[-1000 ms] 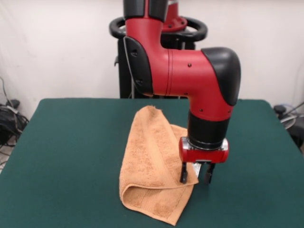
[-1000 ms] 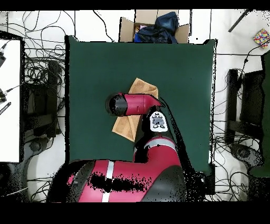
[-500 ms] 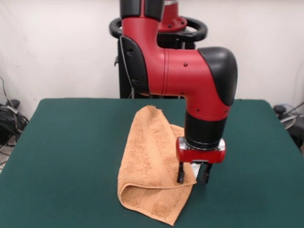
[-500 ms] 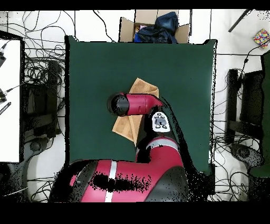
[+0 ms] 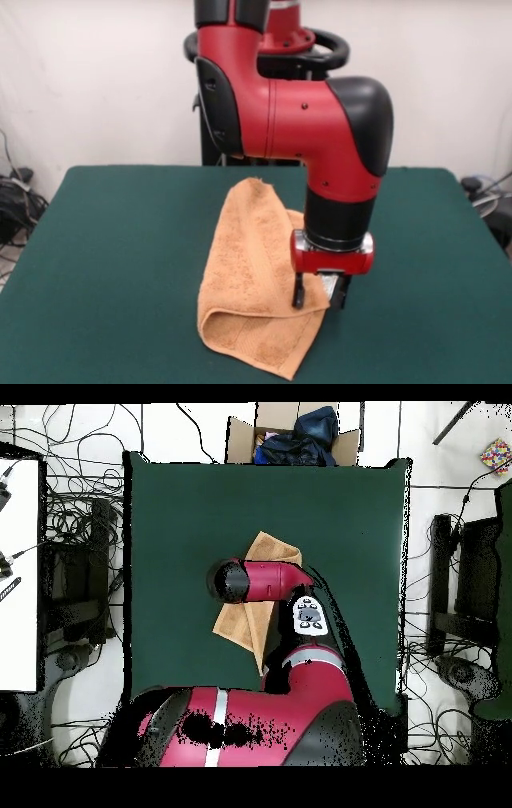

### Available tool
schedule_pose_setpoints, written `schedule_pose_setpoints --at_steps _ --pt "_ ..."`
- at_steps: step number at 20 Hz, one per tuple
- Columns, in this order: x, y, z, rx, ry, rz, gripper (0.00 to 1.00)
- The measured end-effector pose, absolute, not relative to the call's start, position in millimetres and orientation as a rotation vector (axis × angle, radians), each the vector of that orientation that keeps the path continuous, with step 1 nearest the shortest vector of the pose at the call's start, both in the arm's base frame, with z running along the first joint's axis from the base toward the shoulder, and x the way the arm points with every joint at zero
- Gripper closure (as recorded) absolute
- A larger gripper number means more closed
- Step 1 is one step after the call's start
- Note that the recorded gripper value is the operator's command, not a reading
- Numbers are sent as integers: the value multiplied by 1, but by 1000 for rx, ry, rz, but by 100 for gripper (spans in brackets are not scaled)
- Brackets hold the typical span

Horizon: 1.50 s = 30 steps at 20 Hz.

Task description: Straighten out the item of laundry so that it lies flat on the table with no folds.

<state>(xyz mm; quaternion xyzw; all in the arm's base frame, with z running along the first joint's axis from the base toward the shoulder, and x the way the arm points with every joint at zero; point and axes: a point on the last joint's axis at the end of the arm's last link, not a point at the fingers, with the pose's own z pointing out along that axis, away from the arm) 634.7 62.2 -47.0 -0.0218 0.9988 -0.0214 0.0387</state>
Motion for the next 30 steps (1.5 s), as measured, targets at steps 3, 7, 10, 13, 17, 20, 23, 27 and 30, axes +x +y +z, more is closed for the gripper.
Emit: schedule_pose_setpoints --at_steps 3,7,10,13,17,20,23,27,30 --pt "637 58 -44 -57 3058 -67 0" --pt "639 53 -40 -47 3053 -70 0" --pt "641 52 -37 -46 3046 -72 0" --pt "644 52 -32 -45 3038 -74 0" --pt "645 52 -30 -45 3035 -75 0" --pt "645 52 -30 -46 3035 -75 0" --pt "645 52 -30 -46 3035 -75 0" --pt "645 52 -30 -46 3035 -75 0" --pt "645 52 -30 -46 3035 -75 0"
